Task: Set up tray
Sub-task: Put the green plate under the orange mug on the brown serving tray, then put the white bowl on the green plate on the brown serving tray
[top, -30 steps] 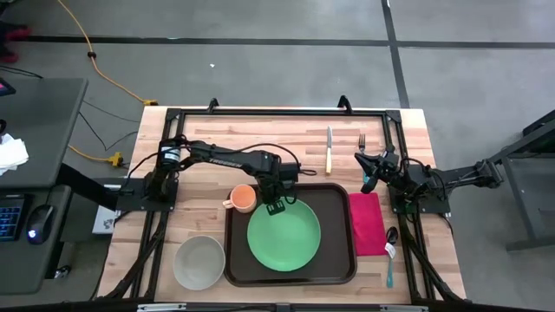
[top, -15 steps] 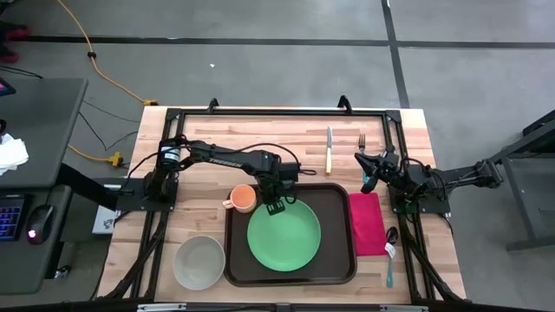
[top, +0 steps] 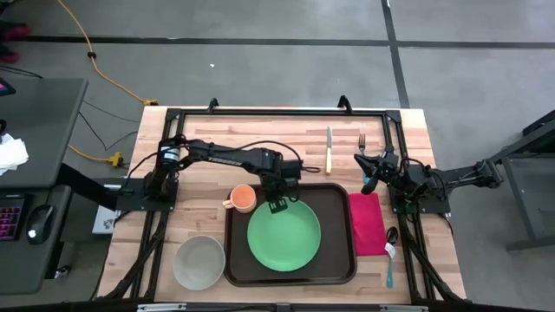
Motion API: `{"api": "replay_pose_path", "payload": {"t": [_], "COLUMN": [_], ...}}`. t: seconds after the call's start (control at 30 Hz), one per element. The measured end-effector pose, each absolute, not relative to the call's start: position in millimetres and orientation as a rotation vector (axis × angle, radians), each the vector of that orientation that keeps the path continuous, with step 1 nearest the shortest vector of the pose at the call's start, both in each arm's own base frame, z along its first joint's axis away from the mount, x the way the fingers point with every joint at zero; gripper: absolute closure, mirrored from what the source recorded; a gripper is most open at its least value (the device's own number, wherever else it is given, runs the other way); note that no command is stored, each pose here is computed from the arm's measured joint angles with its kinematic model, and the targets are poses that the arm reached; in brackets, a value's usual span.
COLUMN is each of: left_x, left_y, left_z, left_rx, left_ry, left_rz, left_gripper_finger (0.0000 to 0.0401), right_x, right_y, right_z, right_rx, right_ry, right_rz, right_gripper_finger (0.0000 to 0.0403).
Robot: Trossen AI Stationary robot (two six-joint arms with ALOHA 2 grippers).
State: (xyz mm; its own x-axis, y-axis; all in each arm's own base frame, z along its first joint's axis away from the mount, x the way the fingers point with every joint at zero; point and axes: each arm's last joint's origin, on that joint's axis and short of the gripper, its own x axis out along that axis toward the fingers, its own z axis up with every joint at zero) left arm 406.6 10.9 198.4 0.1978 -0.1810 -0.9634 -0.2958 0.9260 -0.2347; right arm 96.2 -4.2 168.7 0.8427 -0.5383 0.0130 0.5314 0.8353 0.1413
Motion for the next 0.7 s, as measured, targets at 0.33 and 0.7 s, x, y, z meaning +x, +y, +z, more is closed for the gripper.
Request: {"api": "replay_pose_path", "payload": {"t": [0.33, 0.7], "left_x": [407, 415], "left_y": [24, 28], "left_z": [226, 268], "left_rx": [-0.342, -0.238], "left_ry": [1.400, 1.307], "left_rz": [0.128, 0.088], "left_gripper_finger": [0.0316, 0.0316], "right_x": [96, 96], "right_y": [-4, -4], "right_z": [169, 169], "right_rx": [0.134, 0.134], "right_ry": [-0.053, -0.053], "right_rz": [-0.567, -0.567], "right_gripper_finger": [0.0402, 0.0402]}}
